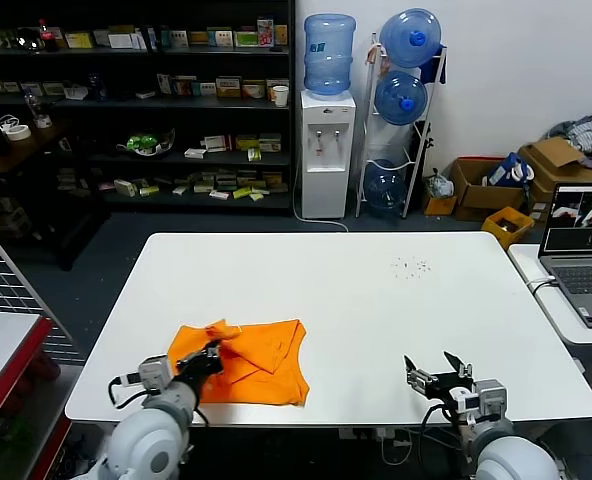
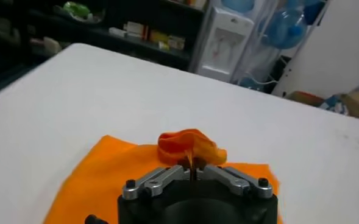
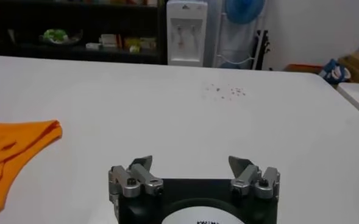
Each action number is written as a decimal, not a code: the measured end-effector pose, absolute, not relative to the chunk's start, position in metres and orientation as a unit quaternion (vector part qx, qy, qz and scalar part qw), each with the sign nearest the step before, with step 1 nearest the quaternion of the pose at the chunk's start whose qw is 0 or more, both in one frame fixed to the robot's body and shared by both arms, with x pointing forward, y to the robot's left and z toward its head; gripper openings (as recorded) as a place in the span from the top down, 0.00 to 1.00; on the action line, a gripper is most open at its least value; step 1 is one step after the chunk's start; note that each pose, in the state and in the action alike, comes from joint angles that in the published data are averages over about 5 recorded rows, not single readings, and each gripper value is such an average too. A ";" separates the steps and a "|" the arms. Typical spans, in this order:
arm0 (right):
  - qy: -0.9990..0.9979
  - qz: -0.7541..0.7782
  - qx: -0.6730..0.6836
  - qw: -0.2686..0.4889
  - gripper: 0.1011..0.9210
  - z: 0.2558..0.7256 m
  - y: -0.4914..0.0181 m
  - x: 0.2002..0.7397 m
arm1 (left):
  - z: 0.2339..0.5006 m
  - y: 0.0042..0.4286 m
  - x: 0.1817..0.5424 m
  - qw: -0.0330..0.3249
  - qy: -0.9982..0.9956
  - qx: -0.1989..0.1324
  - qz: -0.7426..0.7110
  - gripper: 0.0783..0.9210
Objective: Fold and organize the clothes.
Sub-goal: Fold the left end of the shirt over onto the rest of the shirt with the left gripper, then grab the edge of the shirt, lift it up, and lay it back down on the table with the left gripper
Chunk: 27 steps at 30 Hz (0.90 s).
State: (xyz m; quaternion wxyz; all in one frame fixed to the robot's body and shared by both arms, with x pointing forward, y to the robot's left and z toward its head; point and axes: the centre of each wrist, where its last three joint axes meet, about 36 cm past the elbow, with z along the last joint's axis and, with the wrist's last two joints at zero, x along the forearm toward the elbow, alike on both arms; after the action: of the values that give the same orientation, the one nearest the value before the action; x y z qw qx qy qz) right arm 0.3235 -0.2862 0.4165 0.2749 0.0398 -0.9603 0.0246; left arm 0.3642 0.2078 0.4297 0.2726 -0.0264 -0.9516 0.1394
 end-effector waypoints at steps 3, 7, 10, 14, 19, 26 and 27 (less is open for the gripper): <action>-0.960 0.024 0.038 0.276 0.12 0.416 -0.286 0.322 | 0.431 0.187 0.373 0.272 -0.949 -0.039 0.156 0.97; -0.960 0.025 0.037 0.277 0.12 0.415 -0.287 0.322 | 0.431 0.166 0.383 0.271 -0.947 -0.051 0.167 0.97; -0.960 0.025 0.037 0.278 0.12 0.415 -0.288 0.322 | 0.430 0.156 0.388 0.273 -0.945 -0.056 0.169 0.95; -0.959 0.026 0.037 0.279 0.12 0.413 -0.288 0.323 | 0.431 0.150 0.391 0.275 -0.944 -0.065 0.170 0.86; -0.959 0.025 0.039 0.280 0.12 0.412 -0.287 0.325 | 0.433 0.147 0.389 0.282 -0.941 -0.071 0.173 0.68; -0.959 0.026 0.041 0.280 0.12 0.412 -0.288 0.326 | 0.444 0.160 0.381 0.290 -0.937 -0.072 0.180 0.45; -0.959 0.025 0.042 0.280 0.12 0.411 -0.288 0.326 | 0.445 0.164 0.380 0.290 -0.937 -0.070 0.179 0.42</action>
State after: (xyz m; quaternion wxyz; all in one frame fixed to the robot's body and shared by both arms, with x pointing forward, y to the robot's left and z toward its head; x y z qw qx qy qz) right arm 0.3260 -0.2884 0.4112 0.2796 0.0416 -0.9589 0.0253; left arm 0.3800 0.1642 0.4451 0.2904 -0.0703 -0.9374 0.1789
